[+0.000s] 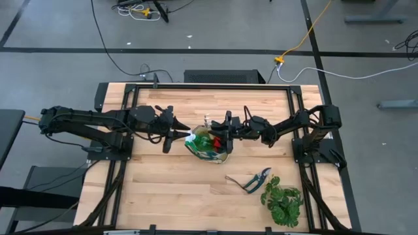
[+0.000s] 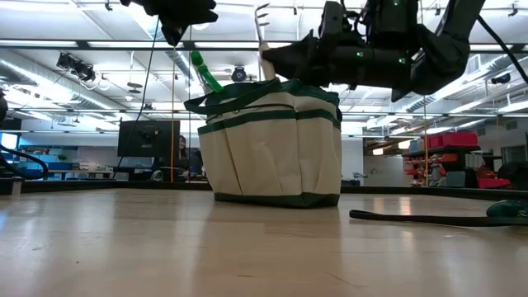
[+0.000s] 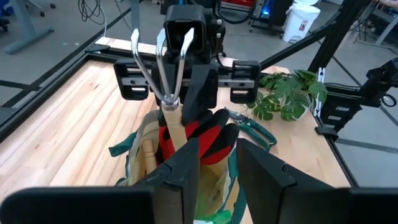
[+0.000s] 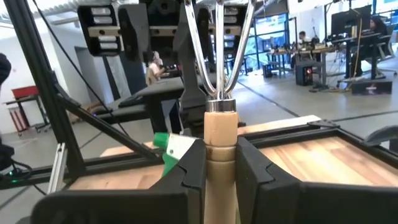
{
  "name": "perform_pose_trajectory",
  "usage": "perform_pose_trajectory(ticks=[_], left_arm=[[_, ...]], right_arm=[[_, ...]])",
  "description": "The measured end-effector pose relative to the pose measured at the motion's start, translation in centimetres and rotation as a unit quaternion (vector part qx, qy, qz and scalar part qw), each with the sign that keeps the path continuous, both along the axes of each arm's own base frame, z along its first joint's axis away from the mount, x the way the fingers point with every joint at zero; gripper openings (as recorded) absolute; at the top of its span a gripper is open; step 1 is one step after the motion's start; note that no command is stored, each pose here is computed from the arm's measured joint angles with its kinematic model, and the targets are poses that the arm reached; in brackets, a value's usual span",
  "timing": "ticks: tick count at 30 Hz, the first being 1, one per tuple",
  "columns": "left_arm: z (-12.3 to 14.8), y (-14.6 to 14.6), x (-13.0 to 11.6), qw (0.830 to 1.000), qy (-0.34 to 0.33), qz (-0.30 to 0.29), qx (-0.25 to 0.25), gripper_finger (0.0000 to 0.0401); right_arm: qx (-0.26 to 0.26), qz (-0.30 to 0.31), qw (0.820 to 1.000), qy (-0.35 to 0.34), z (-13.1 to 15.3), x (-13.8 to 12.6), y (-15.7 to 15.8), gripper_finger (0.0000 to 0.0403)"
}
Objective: Pick & Place Garden tools in Gardening bag
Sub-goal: Put the brown hand rake into the green gardening bag
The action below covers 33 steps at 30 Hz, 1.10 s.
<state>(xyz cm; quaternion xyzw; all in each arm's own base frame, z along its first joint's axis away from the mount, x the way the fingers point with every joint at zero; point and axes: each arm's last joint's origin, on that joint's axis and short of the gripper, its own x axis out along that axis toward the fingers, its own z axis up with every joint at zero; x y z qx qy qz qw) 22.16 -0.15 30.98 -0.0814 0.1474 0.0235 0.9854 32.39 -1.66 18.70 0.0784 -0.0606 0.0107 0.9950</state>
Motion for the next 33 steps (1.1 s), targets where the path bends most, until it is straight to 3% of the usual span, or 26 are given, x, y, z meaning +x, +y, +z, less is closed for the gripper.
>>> perform_pose_trajectory(ticks=[20,33], left_arm=[[0.01,0.05,0.00,1.000,0.000,0.009,0.003,0.0112],[0.01,0.06,0.01,1.000,0.000,0.009,0.002,0.0112]], right_arm=[[-0.008,0.003,0.999,0.036,-0.89,-0.12,0.51,0.0041],[-0.013,0.003,1.000,0.023,-0.63,-0.14,0.51,0.0041]])
